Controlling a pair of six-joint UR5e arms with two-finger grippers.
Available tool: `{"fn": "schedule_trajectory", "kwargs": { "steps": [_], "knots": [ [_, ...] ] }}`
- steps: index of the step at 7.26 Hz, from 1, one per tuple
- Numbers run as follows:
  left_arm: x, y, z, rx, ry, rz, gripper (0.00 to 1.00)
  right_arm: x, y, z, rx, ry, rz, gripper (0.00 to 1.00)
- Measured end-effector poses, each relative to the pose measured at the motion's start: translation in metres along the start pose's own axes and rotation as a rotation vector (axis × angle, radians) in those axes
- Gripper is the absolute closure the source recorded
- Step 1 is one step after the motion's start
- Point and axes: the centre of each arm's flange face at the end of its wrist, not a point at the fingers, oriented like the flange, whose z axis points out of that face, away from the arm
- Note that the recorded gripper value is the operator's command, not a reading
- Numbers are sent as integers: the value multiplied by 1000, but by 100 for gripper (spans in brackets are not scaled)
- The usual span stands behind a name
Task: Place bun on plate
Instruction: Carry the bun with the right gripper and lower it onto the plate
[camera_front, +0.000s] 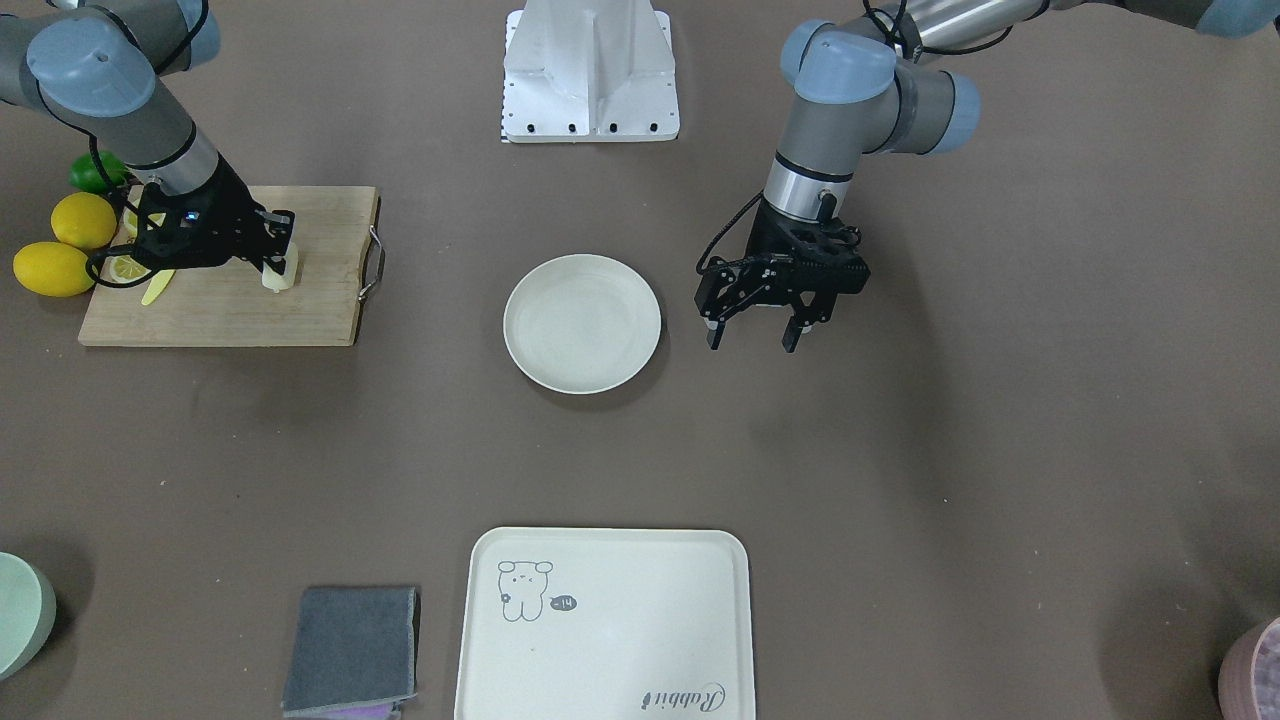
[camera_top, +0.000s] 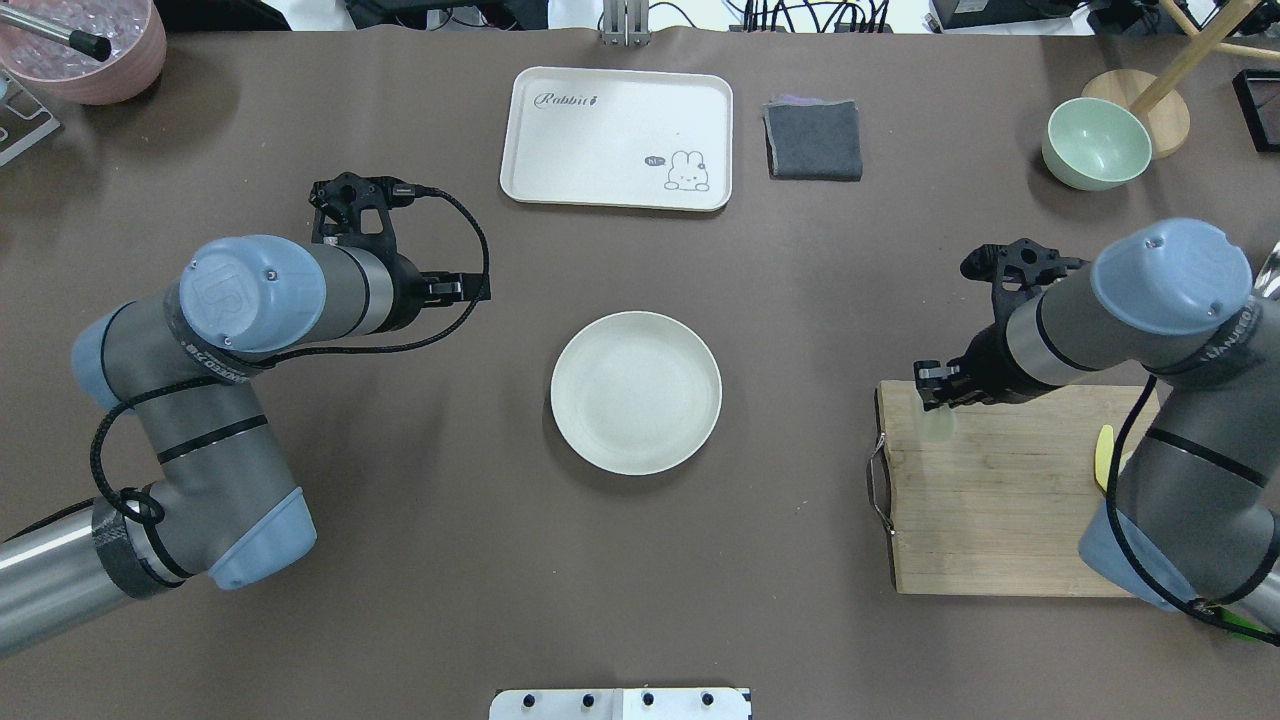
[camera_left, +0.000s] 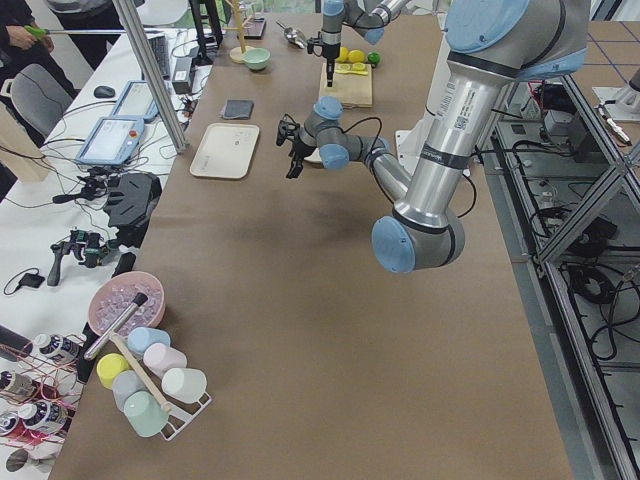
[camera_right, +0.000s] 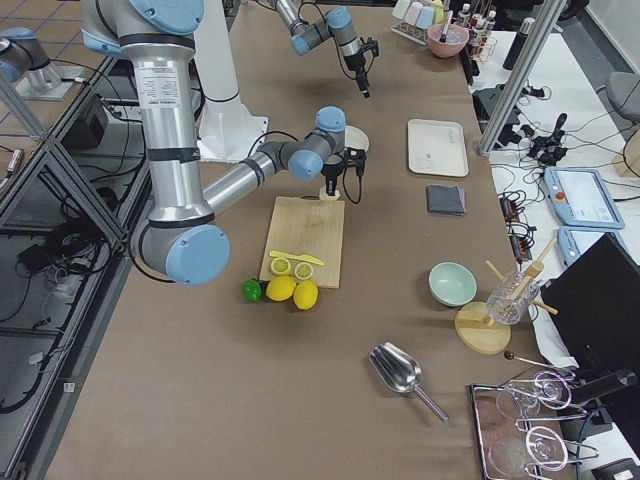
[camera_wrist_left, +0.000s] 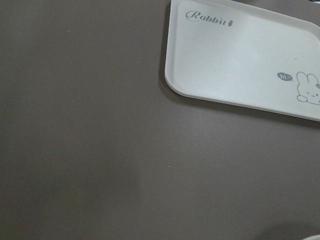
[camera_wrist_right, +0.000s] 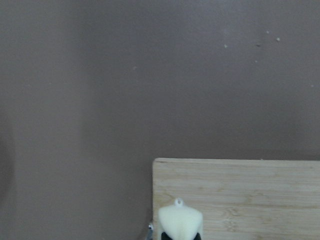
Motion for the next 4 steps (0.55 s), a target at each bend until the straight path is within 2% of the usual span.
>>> {"fn": "schedule_trajectory", "kwargs": {
  "steps": [2, 4],
  "knots": [
    [-47, -17, -2, -69, -19, 40, 2, -92, -8, -20, -4, -8, 19, 100],
    [-89, -34, -7, -80, -50, 70, 2, -166, -2, -10, 16, -10, 24, 100]
  ]
}}
